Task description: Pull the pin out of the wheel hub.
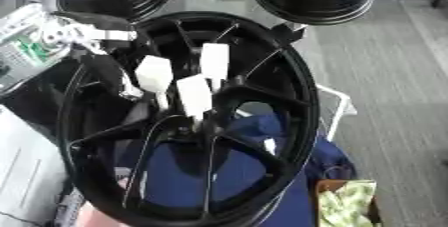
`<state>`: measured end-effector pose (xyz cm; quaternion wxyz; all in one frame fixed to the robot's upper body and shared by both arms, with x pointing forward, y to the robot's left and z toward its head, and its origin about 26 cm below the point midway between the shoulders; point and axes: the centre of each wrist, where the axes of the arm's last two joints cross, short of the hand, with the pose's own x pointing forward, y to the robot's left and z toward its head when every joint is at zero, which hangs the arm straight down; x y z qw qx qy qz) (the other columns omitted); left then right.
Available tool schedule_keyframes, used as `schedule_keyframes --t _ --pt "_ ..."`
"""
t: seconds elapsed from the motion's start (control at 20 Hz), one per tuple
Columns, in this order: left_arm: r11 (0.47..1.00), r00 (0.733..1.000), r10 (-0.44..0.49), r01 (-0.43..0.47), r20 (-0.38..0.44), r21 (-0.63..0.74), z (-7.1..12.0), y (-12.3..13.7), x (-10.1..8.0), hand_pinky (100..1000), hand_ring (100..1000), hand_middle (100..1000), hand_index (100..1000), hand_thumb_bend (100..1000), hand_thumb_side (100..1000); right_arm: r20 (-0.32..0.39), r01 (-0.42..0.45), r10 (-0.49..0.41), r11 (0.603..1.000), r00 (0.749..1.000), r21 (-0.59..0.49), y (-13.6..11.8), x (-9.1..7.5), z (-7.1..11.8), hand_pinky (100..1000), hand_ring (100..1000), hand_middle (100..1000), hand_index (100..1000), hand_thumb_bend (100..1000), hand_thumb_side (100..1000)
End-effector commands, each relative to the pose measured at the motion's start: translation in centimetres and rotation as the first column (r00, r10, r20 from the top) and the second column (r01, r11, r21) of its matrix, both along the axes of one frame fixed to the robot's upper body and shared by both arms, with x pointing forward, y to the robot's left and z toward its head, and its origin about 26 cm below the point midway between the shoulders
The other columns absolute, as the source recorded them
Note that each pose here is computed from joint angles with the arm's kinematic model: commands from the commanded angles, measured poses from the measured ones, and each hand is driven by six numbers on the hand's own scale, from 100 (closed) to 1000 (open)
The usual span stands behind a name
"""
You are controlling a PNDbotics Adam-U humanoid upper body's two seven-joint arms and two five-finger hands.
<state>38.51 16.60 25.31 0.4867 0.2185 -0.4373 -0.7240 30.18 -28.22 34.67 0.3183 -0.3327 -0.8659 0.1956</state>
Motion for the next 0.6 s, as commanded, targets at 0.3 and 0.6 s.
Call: schedule_keyframes --t 0.3,0.6 --pt "0.999 0.999 -0.035 0.034 -0.029 -0.038 1.8 -0.7 -1.2 761 785 766 863 540 471 0.017 0.034 -0.034 0.999 0.999 0.008 -0.5 0.0 0.5 890 740 775 833 100 525" --pt "0.994 0.995 -0.098 0.098 -0.001 0.05 2.8 -1.0 -2.2 810 837 829 918 627 360 0.006 0.031 -0.031 0.999 0.999 0.017 -0.6 0.2 0.2 890 736 772 832 100 524"
